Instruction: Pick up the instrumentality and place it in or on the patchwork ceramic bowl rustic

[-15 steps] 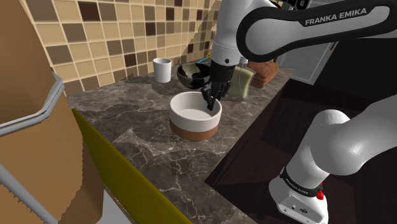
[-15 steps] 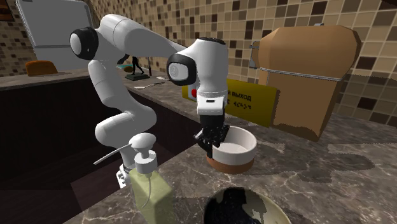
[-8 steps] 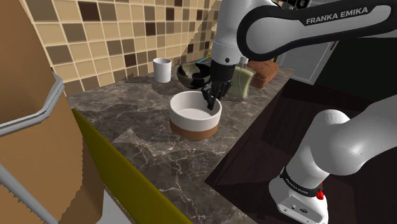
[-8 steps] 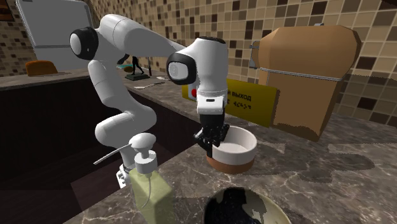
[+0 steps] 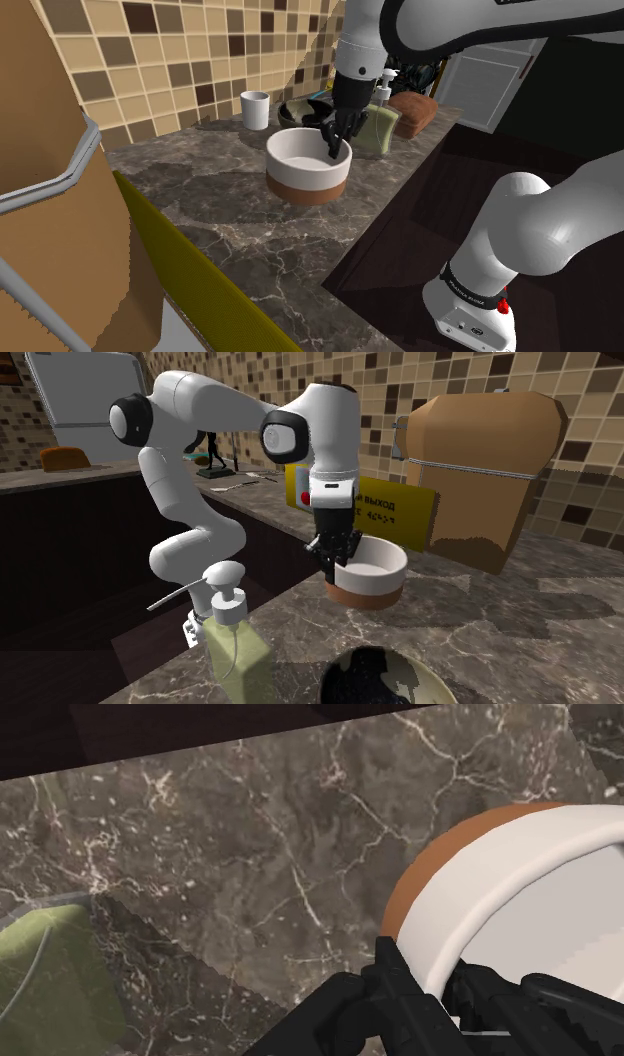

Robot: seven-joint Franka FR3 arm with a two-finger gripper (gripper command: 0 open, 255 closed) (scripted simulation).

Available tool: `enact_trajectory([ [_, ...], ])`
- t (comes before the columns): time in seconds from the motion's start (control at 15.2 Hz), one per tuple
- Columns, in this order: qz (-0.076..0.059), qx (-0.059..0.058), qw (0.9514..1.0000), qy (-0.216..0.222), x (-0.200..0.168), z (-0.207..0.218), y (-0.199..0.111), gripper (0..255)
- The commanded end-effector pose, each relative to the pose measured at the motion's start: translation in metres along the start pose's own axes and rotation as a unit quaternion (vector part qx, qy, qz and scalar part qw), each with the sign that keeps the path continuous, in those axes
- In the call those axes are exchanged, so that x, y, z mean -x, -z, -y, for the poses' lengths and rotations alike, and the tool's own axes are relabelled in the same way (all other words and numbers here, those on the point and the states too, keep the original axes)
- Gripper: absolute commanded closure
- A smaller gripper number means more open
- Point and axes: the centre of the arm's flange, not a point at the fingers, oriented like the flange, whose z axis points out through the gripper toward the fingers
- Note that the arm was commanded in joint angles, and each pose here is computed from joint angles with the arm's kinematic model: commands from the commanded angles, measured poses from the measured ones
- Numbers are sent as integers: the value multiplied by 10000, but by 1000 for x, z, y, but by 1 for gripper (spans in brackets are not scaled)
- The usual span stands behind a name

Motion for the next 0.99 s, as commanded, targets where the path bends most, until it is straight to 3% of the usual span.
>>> enact_trajectory([
  [0.0, -2, -1, 10000, 0, -1, -1, 11, 255],
  [0.92, -2, -1, 10000, 0, -5, 0, 85, 255],
])
